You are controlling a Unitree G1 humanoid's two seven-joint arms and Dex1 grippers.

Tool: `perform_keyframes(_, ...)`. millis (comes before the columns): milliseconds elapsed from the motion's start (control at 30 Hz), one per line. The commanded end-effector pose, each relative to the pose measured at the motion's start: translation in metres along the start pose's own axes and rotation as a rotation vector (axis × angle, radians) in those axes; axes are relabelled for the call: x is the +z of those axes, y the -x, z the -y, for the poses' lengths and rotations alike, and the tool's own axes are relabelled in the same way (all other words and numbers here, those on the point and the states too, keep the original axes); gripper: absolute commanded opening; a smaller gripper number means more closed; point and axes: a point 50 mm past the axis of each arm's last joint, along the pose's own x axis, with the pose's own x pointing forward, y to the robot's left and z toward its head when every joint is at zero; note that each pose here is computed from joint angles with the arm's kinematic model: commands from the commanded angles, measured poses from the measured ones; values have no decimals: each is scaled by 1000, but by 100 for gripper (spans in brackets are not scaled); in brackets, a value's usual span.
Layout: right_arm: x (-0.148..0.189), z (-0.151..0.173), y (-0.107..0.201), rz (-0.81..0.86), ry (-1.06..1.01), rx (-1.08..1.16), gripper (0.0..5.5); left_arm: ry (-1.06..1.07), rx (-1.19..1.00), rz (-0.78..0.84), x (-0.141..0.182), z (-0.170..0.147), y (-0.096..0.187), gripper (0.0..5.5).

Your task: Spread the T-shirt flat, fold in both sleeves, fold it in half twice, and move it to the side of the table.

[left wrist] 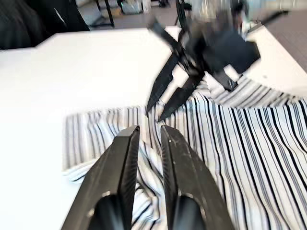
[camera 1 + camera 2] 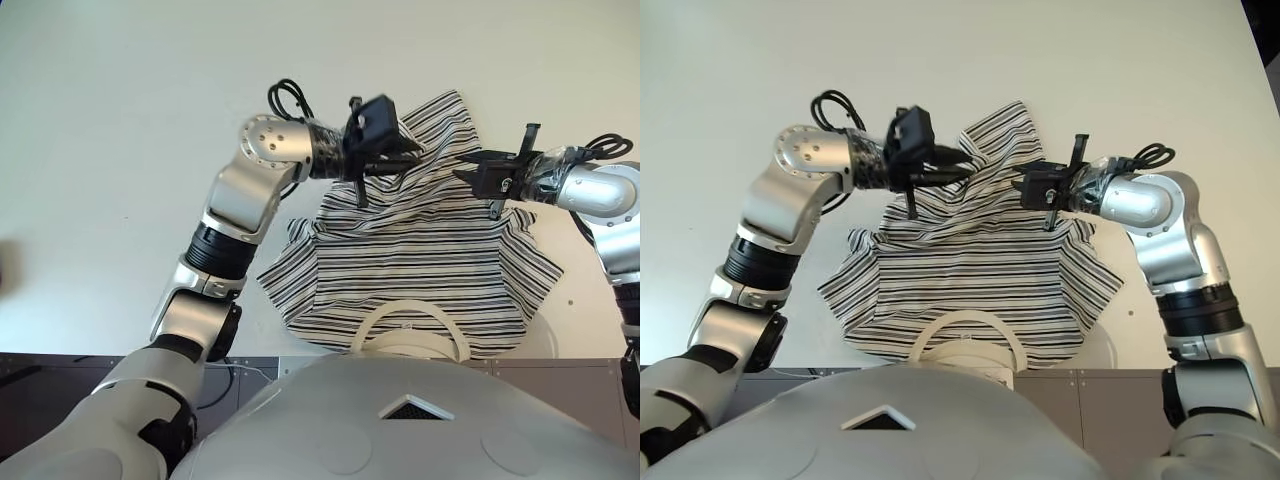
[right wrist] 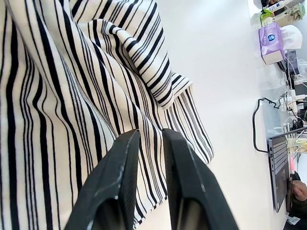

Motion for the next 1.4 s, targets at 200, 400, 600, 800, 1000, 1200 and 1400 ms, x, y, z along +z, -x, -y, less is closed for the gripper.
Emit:
perform_keyframes(200, 0, 2, -1, -3, 20, 14, 90, -431, 111, -460, -102, -31, 52, 110)
perform_keyframes(400, 0, 3, -2, 2, 36, 22, 90, -478, 35, -379, -107, -27, 31, 202)
perform_keyframes(600, 1, 3, -6, 8, 41, 21, 90, -468, -67, -322, -109, -18, 8, 205)
perform_keyframes(800, 3, 3, -11, 18, 47, 20, 90, -457, -65, -220, -100, -16, -8, 205)
perform_keyframes(1000, 3, 0, -12, 17, 45, 15, 90, -521, 66, -2, -69, -20, -22, 205)
perform_keyframes(1200, -1, -7, -11, 2, 35, 12, 90, -559, 109, 328, -19, -1, -19, 205)
perform_keyframes(1400, 0, -10, -10, -5, 29, 1, 90, -538, 96, 186, -37, -1, -3, 205)
